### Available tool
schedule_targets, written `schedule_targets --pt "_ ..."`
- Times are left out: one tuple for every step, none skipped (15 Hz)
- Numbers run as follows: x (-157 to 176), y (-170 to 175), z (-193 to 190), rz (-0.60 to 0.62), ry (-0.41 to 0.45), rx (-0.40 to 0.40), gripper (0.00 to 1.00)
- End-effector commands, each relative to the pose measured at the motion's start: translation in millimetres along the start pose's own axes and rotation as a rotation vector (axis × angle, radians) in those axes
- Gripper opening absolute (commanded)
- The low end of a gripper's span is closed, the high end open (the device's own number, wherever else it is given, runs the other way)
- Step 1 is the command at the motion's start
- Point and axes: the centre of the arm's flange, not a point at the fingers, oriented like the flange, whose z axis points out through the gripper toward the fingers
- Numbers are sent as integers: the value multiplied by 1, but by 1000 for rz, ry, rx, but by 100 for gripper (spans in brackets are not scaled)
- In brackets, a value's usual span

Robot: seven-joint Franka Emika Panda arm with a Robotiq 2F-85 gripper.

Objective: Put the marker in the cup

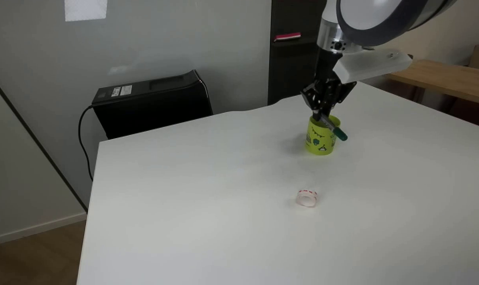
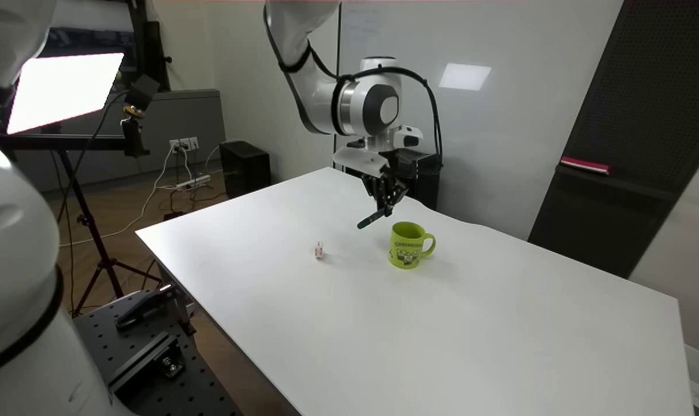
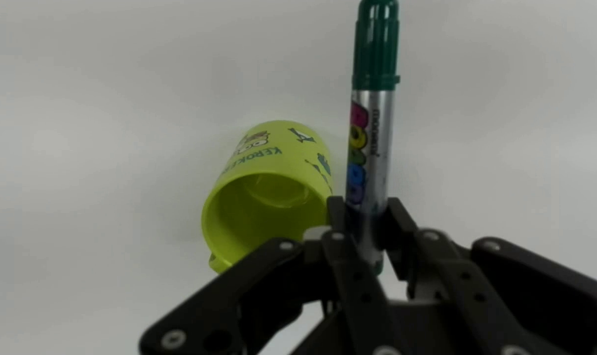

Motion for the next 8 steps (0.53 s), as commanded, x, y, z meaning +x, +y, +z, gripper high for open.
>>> schedule_targets --pt "11 7 -16 48 58 -5 6" --pt "13 9 -17 59 82 0 6" --pt "14 10 -18 65 102 14 6" --pt "16 11 -19 70 122 16 6" --pt "18 12 -19 71 136 19 6" --pt "20 13 -20 74 150 18 6" --pt "25 18 -22 78 165 19 6" --pt "27 20 -23 81 180 22 6"
